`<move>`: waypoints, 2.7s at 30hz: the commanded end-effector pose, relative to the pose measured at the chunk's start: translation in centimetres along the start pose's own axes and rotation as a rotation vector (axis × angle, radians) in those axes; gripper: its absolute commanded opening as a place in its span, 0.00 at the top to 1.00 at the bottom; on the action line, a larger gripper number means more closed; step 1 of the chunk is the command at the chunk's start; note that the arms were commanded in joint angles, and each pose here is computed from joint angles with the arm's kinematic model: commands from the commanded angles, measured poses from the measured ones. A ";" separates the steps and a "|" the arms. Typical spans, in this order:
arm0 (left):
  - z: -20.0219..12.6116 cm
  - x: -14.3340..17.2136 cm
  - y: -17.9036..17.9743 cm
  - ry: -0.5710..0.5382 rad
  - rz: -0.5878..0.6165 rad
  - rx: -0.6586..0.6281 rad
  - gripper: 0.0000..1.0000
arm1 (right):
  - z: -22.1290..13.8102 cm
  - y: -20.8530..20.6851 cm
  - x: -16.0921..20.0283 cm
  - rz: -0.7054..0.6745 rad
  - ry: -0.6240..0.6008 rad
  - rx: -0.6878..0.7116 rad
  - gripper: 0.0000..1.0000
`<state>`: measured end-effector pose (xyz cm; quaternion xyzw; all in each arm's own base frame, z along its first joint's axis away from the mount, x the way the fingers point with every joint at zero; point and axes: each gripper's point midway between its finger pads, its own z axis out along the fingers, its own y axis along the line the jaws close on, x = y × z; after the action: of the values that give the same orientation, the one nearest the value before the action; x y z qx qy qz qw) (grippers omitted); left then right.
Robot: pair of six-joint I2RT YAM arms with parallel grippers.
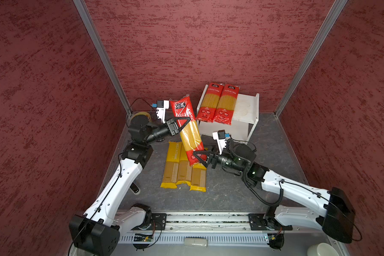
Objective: Arrange pasta packages on shelves
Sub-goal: Pick up the pasta bag from the center of the table, then place the pasta bag on the shelf.
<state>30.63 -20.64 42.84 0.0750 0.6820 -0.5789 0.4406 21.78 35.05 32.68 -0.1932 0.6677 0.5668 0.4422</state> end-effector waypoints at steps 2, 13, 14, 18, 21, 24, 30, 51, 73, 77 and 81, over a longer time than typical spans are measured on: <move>0.2 -3.4 -3.8 -0.051 0.025 0.078 1.00 | -1.0 0.3 -1.1 0.012 -0.032 -0.040 0.12; 2.7 -3.3 -5.4 -0.027 0.005 0.141 1.00 | -2.6 1.7 -2.8 0.053 -0.095 -0.180 0.14; 3.0 -3.1 -5.6 -0.022 0.004 0.151 1.00 | -2.6 1.5 -2.9 0.052 -0.107 -0.172 0.16; 4.5 -3.0 -6.1 -0.023 -0.011 0.177 1.00 | -2.7 1.6 -3.6 0.055 -0.142 -0.179 0.25; 5.8 -2.5 -5.8 -0.009 -0.029 0.181 1.00 | -2.7 1.5 -3.6 0.063 -0.144 -0.181 0.40; 6.6 -2.2 -5.8 -0.003 -0.035 0.190 0.96 | -3.0 0.5 -3.6 0.082 -0.176 -0.143 0.55; 6.8 -2.6 -5.5 -0.021 -0.030 0.174 0.88 | -3.4 0.3 -4.7 0.095 -0.240 -0.140 0.71; 5.2 -1.6 -2.4 -0.070 0.007 0.053 0.31 | -4.9 0.5 -12.9 0.019 -0.374 -0.047 0.92; 7.3 9.3 -1.7 0.044 0.233 -0.049 0.27 | -12.2 -1.2 -18.7 0.195 -0.611 0.252 1.00; 7.2 10.0 -1.5 0.046 0.249 -0.061 0.27 | -13.5 -1.3 -19.4 0.168 -0.634 0.326 1.00; 7.3 10.7 -0.7 0.056 0.242 -0.079 0.27 | -14.8 -1.4 -19.8 0.164 -0.666 0.376 1.00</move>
<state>27.58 -31.79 35.64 0.1537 0.7131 -0.4968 0.4702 29.81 19.44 38.78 0.1324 0.6908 0.4786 0.5255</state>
